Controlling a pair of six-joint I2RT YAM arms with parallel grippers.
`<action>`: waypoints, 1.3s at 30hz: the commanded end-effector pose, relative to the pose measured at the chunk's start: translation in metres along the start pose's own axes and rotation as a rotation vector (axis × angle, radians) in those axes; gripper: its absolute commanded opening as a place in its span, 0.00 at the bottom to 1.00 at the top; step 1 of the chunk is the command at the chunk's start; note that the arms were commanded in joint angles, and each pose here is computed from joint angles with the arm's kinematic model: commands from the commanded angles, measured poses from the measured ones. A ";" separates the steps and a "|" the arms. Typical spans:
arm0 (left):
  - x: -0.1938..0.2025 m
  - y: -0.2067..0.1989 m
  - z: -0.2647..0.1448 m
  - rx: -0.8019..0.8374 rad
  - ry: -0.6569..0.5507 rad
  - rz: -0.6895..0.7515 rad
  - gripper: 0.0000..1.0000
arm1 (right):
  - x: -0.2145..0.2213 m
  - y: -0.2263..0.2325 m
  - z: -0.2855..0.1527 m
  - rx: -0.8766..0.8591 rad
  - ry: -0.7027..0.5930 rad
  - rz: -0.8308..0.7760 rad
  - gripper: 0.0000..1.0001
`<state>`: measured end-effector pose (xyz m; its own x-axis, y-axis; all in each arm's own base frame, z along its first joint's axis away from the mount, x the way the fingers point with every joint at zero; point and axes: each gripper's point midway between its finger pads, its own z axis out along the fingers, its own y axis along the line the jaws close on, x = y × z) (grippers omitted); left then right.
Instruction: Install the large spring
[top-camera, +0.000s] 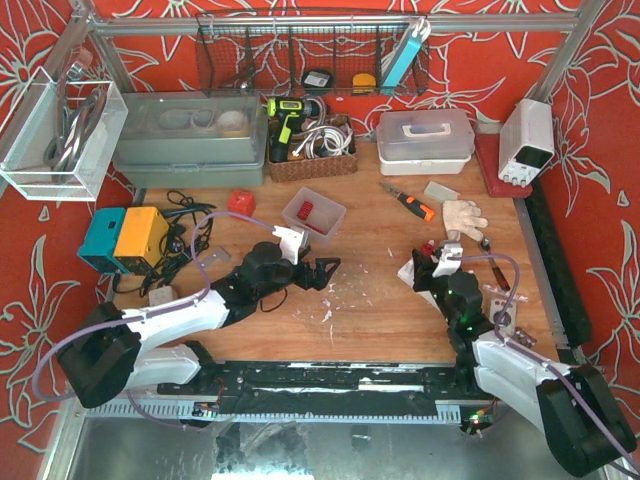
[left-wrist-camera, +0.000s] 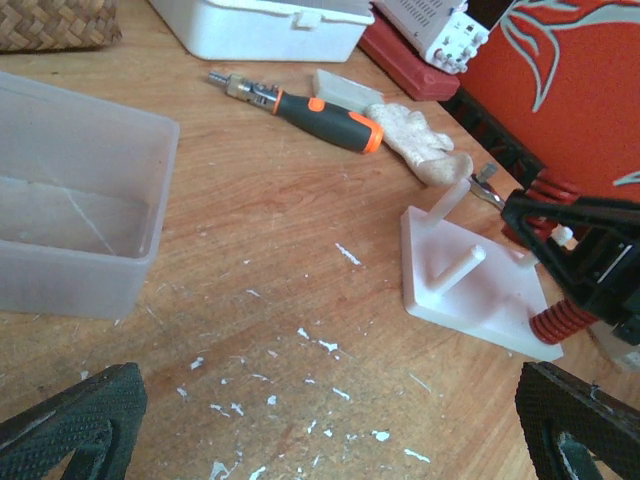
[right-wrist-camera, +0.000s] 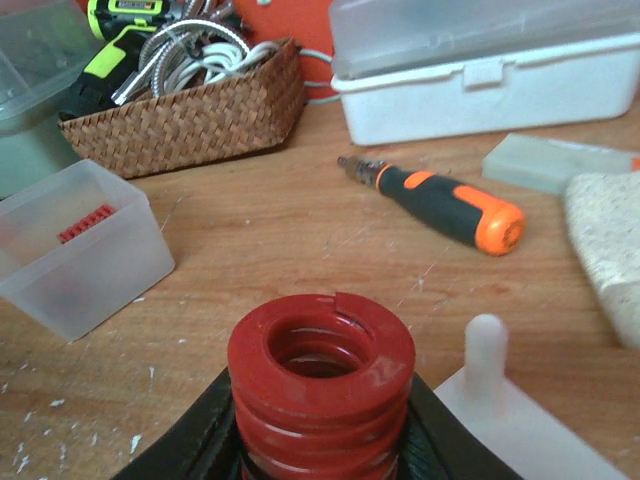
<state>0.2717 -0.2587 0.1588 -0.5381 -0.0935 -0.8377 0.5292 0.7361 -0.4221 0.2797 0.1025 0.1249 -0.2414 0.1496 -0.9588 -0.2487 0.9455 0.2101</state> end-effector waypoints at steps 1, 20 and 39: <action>-0.013 -0.008 -0.007 0.021 -0.051 0.011 1.00 | -0.010 0.011 0.004 -0.060 -0.025 0.090 0.00; -0.013 -0.011 -0.008 0.031 -0.050 0.011 1.00 | -0.007 0.013 0.002 -0.069 -0.011 0.013 0.00; -0.013 -0.013 -0.008 0.037 -0.050 0.011 1.00 | 0.004 0.022 0.012 -0.037 0.015 -0.073 0.00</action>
<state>0.2691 -0.2596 0.1680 -0.5223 -0.1050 -0.8463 0.5422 0.7251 -0.4245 0.2764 0.1254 0.1060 -0.2970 0.0702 -0.9523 -0.3114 0.9357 0.1661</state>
